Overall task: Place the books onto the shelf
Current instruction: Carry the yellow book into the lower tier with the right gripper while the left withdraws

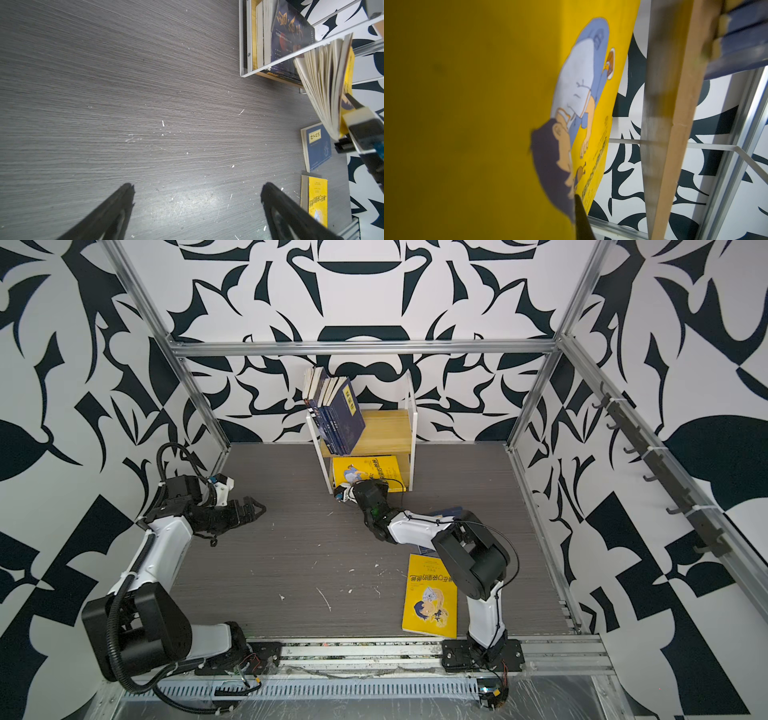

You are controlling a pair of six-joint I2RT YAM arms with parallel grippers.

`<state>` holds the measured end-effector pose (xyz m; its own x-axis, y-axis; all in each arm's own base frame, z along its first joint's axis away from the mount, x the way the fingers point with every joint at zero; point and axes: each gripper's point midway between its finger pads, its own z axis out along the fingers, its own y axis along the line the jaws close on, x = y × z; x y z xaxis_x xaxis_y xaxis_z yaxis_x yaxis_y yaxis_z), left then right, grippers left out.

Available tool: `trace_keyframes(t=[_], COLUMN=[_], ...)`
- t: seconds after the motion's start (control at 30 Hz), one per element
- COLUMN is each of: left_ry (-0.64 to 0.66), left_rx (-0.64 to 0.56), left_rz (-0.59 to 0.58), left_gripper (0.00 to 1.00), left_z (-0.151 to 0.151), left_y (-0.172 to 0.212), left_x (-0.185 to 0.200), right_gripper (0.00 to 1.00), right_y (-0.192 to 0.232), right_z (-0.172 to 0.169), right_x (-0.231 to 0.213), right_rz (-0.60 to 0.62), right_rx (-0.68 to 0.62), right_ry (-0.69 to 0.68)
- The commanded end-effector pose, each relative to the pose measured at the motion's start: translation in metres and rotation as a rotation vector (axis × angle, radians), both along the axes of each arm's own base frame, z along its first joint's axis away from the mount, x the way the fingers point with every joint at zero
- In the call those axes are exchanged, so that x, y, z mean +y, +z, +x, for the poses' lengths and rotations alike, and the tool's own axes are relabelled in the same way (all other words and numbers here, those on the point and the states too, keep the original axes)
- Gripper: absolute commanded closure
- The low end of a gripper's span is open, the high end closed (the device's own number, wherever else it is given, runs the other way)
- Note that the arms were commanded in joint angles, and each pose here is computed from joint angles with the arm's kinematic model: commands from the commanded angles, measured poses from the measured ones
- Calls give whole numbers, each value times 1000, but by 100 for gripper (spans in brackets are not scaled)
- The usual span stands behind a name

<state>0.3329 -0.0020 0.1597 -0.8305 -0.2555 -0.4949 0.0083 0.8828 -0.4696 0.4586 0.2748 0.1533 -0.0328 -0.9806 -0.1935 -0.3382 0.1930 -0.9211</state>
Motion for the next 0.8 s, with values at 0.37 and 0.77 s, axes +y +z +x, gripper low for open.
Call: trace_keyframes(t=[0.37,0.77], left_ry=[0,-2], left_rx=[-36,-46], left_rz=[-15,-15], left_gripper=[0,0], left_z=[-3,-3], left_y=[7,9], left_x=[-3,-3], right_gripper=[100,59], right_y=[33,-11], right_z=[58,42], right_x=[13,24], right_rz=[129,81], right_rx=[-47,199], right_ry=[-111,-70])
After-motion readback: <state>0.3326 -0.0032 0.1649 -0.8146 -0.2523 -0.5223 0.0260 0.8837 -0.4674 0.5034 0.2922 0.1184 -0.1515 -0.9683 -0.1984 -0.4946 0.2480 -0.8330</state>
